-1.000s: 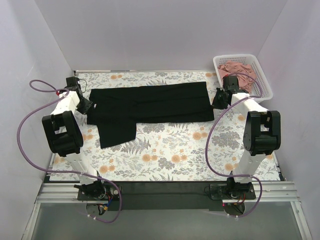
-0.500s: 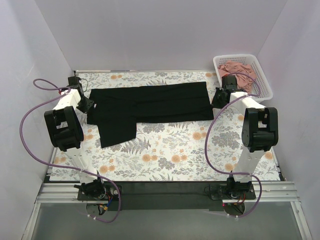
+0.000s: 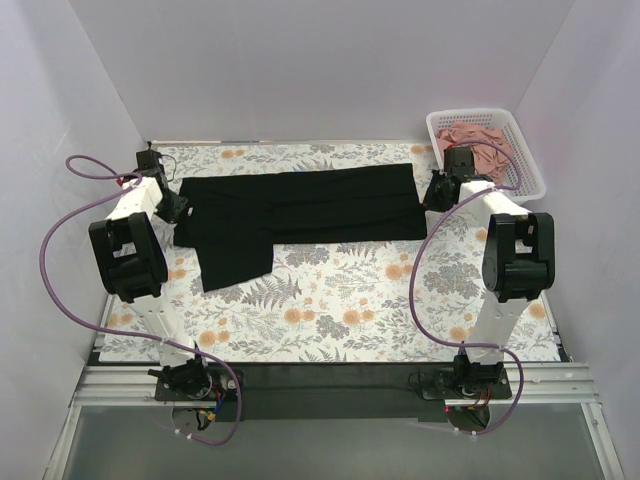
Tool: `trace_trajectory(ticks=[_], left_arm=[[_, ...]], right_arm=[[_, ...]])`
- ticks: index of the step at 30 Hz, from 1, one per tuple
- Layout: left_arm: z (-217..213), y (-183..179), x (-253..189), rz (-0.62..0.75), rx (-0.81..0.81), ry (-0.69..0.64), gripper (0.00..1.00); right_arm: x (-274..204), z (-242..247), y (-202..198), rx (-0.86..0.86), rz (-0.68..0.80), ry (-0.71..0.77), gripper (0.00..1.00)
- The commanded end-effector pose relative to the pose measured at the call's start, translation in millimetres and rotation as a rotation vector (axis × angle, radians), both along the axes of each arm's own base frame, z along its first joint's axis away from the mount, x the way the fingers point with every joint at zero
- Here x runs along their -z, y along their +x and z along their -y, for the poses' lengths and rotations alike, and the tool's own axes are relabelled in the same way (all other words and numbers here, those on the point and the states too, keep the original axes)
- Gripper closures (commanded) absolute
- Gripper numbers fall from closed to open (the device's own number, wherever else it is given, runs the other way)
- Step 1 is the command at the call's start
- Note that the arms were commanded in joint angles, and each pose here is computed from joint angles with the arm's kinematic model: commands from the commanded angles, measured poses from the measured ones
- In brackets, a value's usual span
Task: Fold and stack the t-shirts
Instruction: Fold the tshirt
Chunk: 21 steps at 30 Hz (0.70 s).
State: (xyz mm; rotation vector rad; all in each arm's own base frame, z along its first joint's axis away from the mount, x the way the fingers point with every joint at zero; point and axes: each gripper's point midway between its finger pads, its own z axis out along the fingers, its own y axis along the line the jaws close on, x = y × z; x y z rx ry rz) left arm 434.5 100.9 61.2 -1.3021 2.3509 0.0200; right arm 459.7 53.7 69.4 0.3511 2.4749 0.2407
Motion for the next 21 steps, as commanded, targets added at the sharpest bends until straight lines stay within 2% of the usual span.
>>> trace_trajectory(ticks=[1,6,9,11,14,17,18,20,21], left_arm=[[-13.6,12.8,-15.8,0.066,-0.035,0.049,1.0],[-10.9,16.4,-5.3,0.069,-0.025,0.032,1.0],[-10.0,16.1,-2.0,0.076,-0.021,0.031,0.94],[-9.1,15.2,-1.1,0.076,-0.018,0.031,0.86],[-9.4,16.8,-6.3,0.09,-0.016,0.038,0.77],[-10.0,20.0,-19.0,0.118,-0.009,0.05,0.63],[-8.2,20.1,-27.2,0.133,-0.003,0.056,0.55],[-6.0,17.2,-35.4,0.147,-0.001,0.059,0.47],[-3.0,16.2,-49.1,0.177,0.002,0.066,0.38]], right_arm=[[-6.5,11.2,22.7,0.036,0.059,-0.035,0.99],[7.7,9.8,24.4,0.026,0.043,-0.036,0.99],[14.3,7.5,25.7,0.003,0.037,-0.03,0.98],[14.2,5.5,27.0,-0.009,0.042,-0.024,0.89],[10.9,2.0,29.3,-0.033,0.053,-0.018,0.84],[-3.7,-5.2,32.3,-0.068,0.086,-0.003,0.62],[-12.4,-10.2,32.6,-0.085,0.105,0.001,0.58],[-20.4,-15.4,31.4,-0.112,0.122,0.001,0.48],[-32.0,-23.8,30.0,-0.136,0.146,0.008,0.45]])
